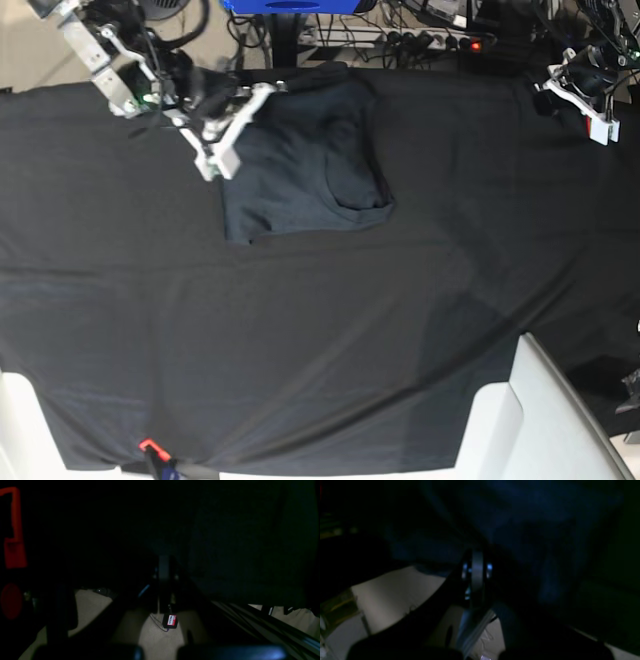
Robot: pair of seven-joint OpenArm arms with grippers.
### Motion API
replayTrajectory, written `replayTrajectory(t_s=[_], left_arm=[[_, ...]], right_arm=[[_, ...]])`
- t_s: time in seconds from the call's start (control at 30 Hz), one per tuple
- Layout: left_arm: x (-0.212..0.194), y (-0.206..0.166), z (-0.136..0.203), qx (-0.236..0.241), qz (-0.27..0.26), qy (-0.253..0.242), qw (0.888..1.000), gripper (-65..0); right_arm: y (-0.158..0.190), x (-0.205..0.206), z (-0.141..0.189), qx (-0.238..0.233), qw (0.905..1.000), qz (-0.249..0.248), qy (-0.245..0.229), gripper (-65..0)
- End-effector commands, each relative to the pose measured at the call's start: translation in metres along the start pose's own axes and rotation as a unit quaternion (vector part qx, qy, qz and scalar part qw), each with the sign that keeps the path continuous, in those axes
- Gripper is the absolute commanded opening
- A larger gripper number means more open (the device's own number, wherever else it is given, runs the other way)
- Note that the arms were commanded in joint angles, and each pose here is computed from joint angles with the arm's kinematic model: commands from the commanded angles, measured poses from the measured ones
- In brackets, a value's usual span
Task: Fold the T-shirt properly
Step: 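Pull the grasped fabric with the right gripper to square the shirt, then press and tuck the shirt's side edge with the right gripper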
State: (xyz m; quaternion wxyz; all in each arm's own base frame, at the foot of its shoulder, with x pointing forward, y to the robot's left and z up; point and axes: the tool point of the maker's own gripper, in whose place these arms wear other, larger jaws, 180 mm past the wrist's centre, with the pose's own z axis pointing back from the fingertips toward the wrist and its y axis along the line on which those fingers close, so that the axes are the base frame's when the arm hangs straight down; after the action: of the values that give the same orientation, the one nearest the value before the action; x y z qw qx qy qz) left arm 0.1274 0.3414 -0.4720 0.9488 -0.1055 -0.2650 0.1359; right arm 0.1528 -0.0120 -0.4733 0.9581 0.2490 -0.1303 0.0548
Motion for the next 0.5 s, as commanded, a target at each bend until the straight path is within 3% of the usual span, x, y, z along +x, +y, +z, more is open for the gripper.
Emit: replayTrajectory(t_s=[0.0,0.13,0.33,0.47], left_arm=[[0.012,0.005,0.006,0.002,-0.01,-0.017,1.0,-65.0],[0.012,0.005,0.006,0.002,-0.01,-0.017,1.0,-65.0],[0.012,0.005,0.006,0.003,-0.01,-0.016,1.0,-65.0],[0.012,0.005,0.006,0.003,-0.01,-0.016,1.0,-65.0]], right_arm=[[0.002,0.003,-0.001,0.007,1.0,-0.003,-0.006,-64.2],[0.001,-0.011,-0.002,0.006,0.9999,-0.01,0.007,-64.2],[0.043,0.01,0.022,0.053,0.9978,0.013,-0.037,-64.2],[0.019,0.03,0.033,0.029,0.9981,-0.009,-0.053,-64.1]])
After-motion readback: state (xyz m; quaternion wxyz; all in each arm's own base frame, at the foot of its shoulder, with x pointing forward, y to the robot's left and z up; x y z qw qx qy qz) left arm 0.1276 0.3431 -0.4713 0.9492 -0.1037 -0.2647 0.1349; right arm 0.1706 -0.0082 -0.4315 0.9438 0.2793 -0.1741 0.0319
